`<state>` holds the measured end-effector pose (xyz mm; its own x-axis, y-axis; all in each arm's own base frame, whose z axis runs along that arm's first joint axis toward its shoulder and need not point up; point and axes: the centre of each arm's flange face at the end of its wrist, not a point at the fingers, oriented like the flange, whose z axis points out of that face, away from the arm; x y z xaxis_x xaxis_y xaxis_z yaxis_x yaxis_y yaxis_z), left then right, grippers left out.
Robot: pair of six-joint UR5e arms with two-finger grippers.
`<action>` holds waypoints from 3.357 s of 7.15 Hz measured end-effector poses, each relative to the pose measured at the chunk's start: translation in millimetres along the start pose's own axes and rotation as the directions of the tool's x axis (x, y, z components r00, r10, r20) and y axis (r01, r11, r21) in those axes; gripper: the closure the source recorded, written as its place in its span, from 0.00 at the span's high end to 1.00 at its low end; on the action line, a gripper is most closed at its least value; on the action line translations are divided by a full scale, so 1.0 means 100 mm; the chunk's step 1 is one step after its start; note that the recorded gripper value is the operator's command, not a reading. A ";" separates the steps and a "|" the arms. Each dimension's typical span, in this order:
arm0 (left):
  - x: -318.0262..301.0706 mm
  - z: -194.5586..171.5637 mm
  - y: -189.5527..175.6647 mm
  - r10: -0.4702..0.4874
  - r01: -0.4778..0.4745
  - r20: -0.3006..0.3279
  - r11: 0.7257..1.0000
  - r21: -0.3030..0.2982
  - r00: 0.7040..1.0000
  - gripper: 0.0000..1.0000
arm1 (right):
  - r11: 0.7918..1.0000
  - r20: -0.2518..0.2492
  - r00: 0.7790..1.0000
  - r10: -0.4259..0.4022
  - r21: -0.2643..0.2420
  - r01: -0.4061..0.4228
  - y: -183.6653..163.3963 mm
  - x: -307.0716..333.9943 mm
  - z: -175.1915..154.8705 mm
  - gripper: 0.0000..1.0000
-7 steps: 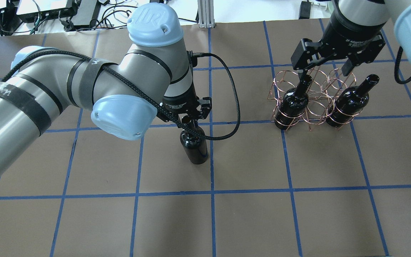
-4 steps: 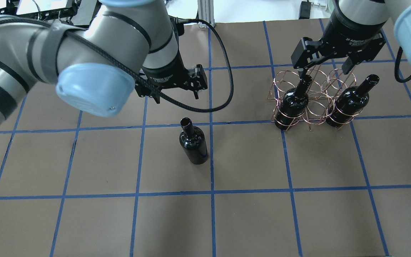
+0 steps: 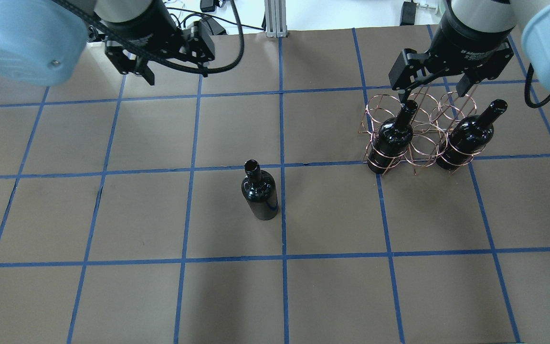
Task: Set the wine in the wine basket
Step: 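Open the left gripper, release the bottle, and withdraw the left arm, then move the right gripper over the standing bottle's neck, then lower the right gripper and grasp the bottle neck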
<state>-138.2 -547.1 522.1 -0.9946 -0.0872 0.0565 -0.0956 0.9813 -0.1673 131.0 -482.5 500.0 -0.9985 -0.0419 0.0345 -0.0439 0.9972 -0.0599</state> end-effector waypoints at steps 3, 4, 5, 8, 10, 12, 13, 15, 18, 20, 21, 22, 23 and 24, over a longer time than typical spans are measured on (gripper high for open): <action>-1.19 -0.11 -0.17 -0.024 0.025 0.038 0.999 -0.021 0.999 1.00 | 1.000 0.090 0.995 0.030 -0.007 -0.030 0.12 -0.51 -0.01 1.00; -1.36 -0.15 -0.17 -0.040 0.041 0.044 0.999 -0.021 0.998 1.00 | 0.999 0.098 0.994 0.046 -0.009 -0.046 0.19 -0.87 -0.05 1.00; -1.49 -0.17 -0.17 -0.061 0.062 0.048 0.998 -0.019 0.997 1.00 | 0.998 0.100 0.993 0.060 -0.014 -0.059 0.27 -1.32 -0.08 1.00; -1.59 -0.18 -0.08 -0.080 0.083 0.048 0.995 -0.057 0.996 1.00 | 0.998 0.018 0.998 0.059 -0.024 -0.058 0.50 -2.73 0.23 1.00; -1.58 -0.19 0.00 -0.083 0.087 0.046 0.991 -0.098 0.995 1.00 | 0.998 -0.014 0.999 0.049 -0.037 -0.049 0.50 -3.02 0.54 1.00; -1.55 -0.18 0.05 -0.080 0.084 0.044 0.989 -0.118 0.996 1.00 | 0.997 -0.038 0.999 0.028 -0.076 -0.031 0.51 -3.00 0.80 0.99; -1.53 -0.18 0.08 -0.078 0.083 0.042 0.988 -0.131 0.996 1.00 | 0.995 -0.041 0.999 0.036 -0.089 -0.040 0.49 -2.94 0.87 0.99; -1.52 -0.20 0.13 -0.078 0.083 0.041 0.986 -0.145 0.996 1.00 | 0.995 -0.026 0.998 0.054 -0.085 -0.056 0.43 -2.89 0.96 0.99; -1.55 -0.19 0.15 -0.084 0.089 0.041 0.983 -0.163 0.996 1.00 | 0.996 -0.005 0.998 0.061 -0.058 -0.061 0.41 -2.90 1.12 0.92; -1.56 -0.19 0.17 -0.087 0.093 0.043 0.981 -0.173 0.995 1.00 | 0.997 -0.001 0.998 0.059 -0.054 -0.059 0.41 -2.90 1.16 0.70; -1.56 -0.19 0.18 -0.087 0.094 0.046 0.979 -0.180 0.995 1.00 | 0.997 0.002 0.998 0.058 -0.048 -0.058 0.40 -2.90 1.16 0.61; -1.57 -0.19 0.19 -0.087 0.095 0.051 0.978 -0.187 0.995 1.00 | 0.997 0.004 0.998 0.057 -0.042 -0.057 0.40 -2.91 1.16 0.51; -1.57 -0.20 0.20 -0.086 0.095 0.053 0.977 -0.189 0.995 1.00 | 0.998 0.007 0.998 0.057 -0.038 -0.056 0.39 -2.91 1.16 0.33; -1.57 -0.20 0.20 -0.087 0.096 0.054 0.977 -0.189 0.995 1.00 | 0.998 0.007 0.998 0.057 -0.039 -0.056 0.40 -2.91 1.16 0.11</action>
<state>17.2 -510.0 529.2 -0.9833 -0.1812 0.0174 -0.1807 0.9831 0.0284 415.9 -438.0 371.8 -0.9996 0.0144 0.0241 0.0138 0.9997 -0.0225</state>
